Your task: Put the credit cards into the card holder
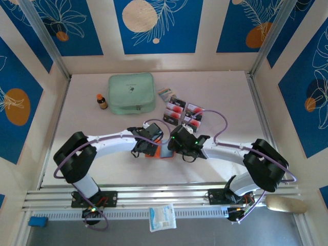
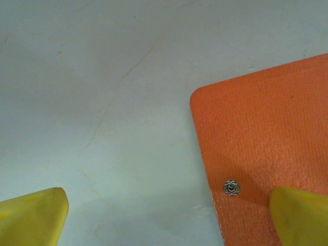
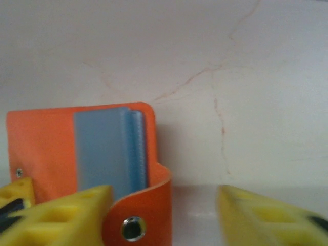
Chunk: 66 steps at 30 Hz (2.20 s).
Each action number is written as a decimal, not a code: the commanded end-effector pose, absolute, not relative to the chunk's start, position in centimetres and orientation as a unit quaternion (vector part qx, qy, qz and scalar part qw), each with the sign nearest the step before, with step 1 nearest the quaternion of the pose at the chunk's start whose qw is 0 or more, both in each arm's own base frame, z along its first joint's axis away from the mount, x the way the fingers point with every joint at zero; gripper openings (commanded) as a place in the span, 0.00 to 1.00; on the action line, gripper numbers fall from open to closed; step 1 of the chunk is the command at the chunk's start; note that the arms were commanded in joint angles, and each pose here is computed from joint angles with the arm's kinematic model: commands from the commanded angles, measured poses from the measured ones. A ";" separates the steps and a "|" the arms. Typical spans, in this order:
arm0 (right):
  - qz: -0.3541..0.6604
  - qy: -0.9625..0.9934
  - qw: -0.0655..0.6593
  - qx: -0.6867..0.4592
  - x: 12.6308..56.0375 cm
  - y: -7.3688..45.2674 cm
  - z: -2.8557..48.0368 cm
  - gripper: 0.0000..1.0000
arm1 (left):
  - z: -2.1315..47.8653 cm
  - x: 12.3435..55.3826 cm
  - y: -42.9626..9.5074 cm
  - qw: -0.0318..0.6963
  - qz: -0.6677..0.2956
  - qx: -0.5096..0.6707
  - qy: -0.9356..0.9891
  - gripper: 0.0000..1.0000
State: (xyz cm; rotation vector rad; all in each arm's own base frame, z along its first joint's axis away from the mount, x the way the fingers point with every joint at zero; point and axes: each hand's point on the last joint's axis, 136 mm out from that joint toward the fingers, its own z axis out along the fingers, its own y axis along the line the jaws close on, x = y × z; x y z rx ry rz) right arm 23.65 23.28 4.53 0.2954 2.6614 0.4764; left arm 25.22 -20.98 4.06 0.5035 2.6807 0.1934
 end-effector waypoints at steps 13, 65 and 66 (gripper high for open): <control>0.341 0.918 0.164 0.115 23.5 25.1 5.4 0.00 | 3.6 24.3 -20.2 0.195 0.078 0.181 0.961 1.00; 0.282 0.946 0.160 0.020 22.7 30.6 5.6 0.00 | 3.3 23.4 -18.3 0.195 0.096 0.159 0.963 1.00; 0.276 0.947 0.160 0.025 22.7 30.2 5.4 0.00 | 3.3 23.4 -18.3 0.195 0.096 0.159 0.963 1.00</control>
